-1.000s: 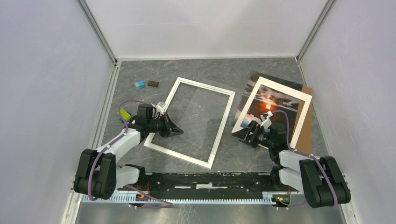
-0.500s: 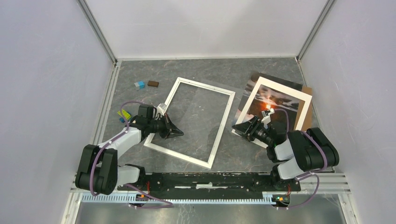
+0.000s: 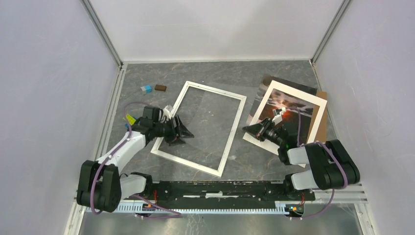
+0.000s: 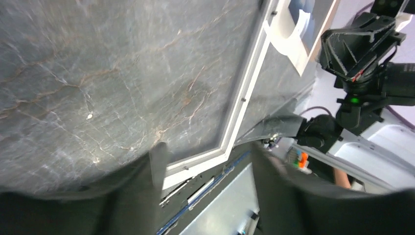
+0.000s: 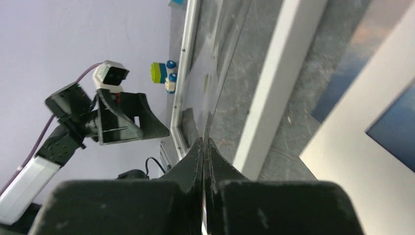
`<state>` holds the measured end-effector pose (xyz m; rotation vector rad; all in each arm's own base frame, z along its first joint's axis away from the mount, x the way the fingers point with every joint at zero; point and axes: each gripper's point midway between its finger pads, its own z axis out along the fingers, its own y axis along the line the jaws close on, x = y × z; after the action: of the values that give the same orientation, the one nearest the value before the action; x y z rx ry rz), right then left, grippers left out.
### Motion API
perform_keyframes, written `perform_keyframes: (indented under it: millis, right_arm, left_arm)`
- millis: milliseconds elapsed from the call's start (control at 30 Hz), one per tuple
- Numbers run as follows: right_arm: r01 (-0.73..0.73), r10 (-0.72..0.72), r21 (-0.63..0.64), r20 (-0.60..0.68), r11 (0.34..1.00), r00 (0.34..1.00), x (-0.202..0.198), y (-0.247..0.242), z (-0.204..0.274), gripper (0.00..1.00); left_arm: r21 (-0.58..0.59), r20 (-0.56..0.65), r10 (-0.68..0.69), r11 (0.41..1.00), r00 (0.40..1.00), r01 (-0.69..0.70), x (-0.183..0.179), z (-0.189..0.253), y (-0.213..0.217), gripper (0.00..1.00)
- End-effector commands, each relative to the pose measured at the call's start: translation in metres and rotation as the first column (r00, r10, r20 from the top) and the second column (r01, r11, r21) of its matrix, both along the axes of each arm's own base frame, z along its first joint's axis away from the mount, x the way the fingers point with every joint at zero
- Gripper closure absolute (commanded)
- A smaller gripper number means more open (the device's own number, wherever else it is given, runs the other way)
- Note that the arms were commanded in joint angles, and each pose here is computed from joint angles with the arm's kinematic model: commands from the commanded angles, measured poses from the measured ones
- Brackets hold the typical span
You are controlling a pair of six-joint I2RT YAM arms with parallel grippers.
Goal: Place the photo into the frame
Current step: Place the photo frame item in the photo frame.
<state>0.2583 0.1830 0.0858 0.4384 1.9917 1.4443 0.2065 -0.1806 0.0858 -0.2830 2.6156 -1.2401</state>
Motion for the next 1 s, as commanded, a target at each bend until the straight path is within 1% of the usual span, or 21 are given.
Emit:
perform_keyframes:
  millis: [0, 33, 100, 167, 233, 300, 333, 400, 467, 567, 667, 767, 867, 967]
  right_arm:
    - [0.021, -0.017, -0.089, 0.046, 0.996, 0.999, 0.021, -0.002, 0.021, 1.0]
    - [0.026, -0.021, -0.095, 0.051, 0.995, 0.998, 0.025, -0.001, 0.029, 1.0]
    - [0.029, -0.023, -0.102, 0.062, 0.994, 0.998, 0.031, 0.003, 0.046, 1.0]
    - [0.028, -0.018, -0.126, 0.085, 0.992, 0.996, 0.039, 0.011, 0.067, 1.0]
    - [0.022, -0.004, -0.134, 0.129, 0.991, 0.992, 0.048, 0.022, 0.095, 1.0]
    - [0.009, 0.01, -0.12, 0.16, 0.993, 0.987, 0.053, 0.035, 0.119, 1.0]
    - [-0.006, 0.026, -0.116, 0.165, 0.993, 0.986, 0.054, 0.044, 0.127, 1.0]
    - [-0.032, 0.052, -0.11, 0.187, 0.993, 0.981, 0.057, 0.062, 0.149, 1.0]
    - [-0.052, 0.072, -0.097, 0.219, 0.994, 0.973, 0.059, 0.081, 0.173, 1.0]
    - [-0.079, 0.098, -0.084, 0.26, 0.993, 0.96, 0.058, 0.112, 0.209, 1.0]
    - [-0.111, 0.122, -0.052, 0.29, 0.992, 0.949, 0.057, 0.146, 0.237, 1.0]
    - [-0.154, 0.154, -0.022, 0.301, 0.988, 0.941, 0.055, 0.181, 0.252, 1.0]
    - [-0.17, 0.157, 0.016, 0.303, 0.985, 0.94, 0.055, 0.202, 0.254, 1.0]
    - [-0.14, 0.13, 0.017, 0.277, 0.99, 0.952, 0.06, 0.205, 0.238, 1.0]
  left_arm:
    - [0.157, 0.245, -0.021, 0.987, 0.969, -0.018, 0.027, 0.052, 0.02, 0.2]
    - [0.194, 0.29, -0.006, 0.98, 0.957, -0.053, 0.034, 0.064, 0.027, 0.16]
    - [0.275, 0.367, 0.041, 0.95, 0.929, -0.15, 0.046, 0.087, 0.045, 0.12]
    - [0.326, 0.461, 0.099, 0.906, 0.882, -0.272, 0.058, 0.114, 0.066, 0.09]
    - [0.333, 0.557, 0.16, 0.856, 0.815, -0.395, 0.068, 0.146, 0.084, 0.07]
    - [0.305, 0.631, 0.197, 0.827, 0.751, -0.473, 0.073, 0.179, 0.095, 0.06]
    - [0.278, 0.663, 0.209, 0.822, 0.719, -0.496, 0.075, 0.196, 0.097, 0.06]
    - [0.205, 0.717, 0.229, 0.834, 0.658, -0.513, 0.078, 0.229, 0.094, 0.06]
    - [0.117, 0.764, 0.238, 0.863, 0.599, -0.492, 0.079, 0.263, 0.084, 0.06]
    - [0.051, 0.806, 0.232, 0.89, 0.545, -0.453, 0.08, 0.296, 0.074, 0.06]
    - [0.045, 0.835, 0.217, 0.889, 0.506, -0.456, 0.082, 0.318, 0.076, 0.06]
    - [0.045, 0.863, 0.204, 0.88, 0.463, -0.473, 0.084, 0.335, 0.08, 0.06]
    - [0.061, 0.877, 0.185, 0.872, 0.443, -0.485, 0.086, 0.34, 0.082, 0.06]
    - [0.095, 0.88, 0.156, 0.867, 0.448, -0.489, 0.089, 0.332, 0.079, 0.06]
